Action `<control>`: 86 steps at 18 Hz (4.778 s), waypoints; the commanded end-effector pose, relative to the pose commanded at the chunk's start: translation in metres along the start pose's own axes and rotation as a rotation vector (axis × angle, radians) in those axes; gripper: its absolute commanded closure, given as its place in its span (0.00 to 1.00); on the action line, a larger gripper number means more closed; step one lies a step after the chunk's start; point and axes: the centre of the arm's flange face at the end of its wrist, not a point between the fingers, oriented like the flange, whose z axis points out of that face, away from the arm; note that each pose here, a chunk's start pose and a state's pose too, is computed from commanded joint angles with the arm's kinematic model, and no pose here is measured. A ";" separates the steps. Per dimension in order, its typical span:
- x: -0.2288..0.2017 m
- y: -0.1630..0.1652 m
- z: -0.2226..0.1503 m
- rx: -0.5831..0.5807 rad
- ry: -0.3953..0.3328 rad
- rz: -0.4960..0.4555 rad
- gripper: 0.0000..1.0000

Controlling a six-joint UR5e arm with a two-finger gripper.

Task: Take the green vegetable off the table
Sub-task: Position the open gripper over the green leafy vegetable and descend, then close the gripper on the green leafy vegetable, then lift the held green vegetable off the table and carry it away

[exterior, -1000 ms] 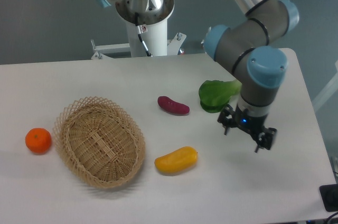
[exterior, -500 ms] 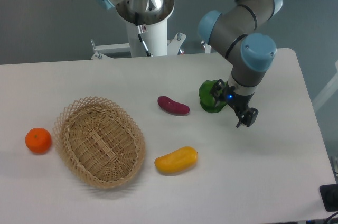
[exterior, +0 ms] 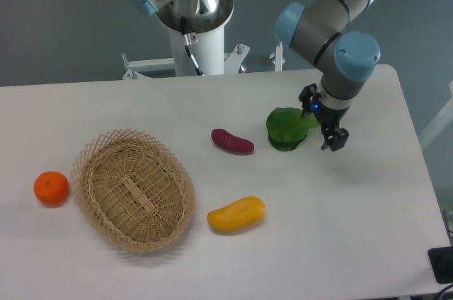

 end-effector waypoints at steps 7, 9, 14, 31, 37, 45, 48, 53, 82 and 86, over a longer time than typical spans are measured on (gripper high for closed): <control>0.013 -0.007 0.017 -0.010 0.038 0.006 0.00; 0.016 -0.004 0.020 -0.007 0.042 -0.002 0.00; 0.026 -0.004 0.037 -0.031 -0.001 -0.016 0.00; 0.029 -0.008 0.047 -0.033 -0.007 -0.136 0.39; 0.025 -0.005 0.041 -0.040 -0.019 -0.136 0.68; 0.007 -0.002 0.010 -0.069 -0.067 -0.132 0.68; -0.007 -0.011 -0.009 -0.077 -0.094 -0.153 0.68; -0.032 -0.031 -0.045 -0.074 -0.151 -0.232 0.70; -0.201 -0.088 -0.123 -0.016 -0.203 -0.409 0.72; -0.204 -0.086 -0.122 -0.017 -0.205 -0.398 0.72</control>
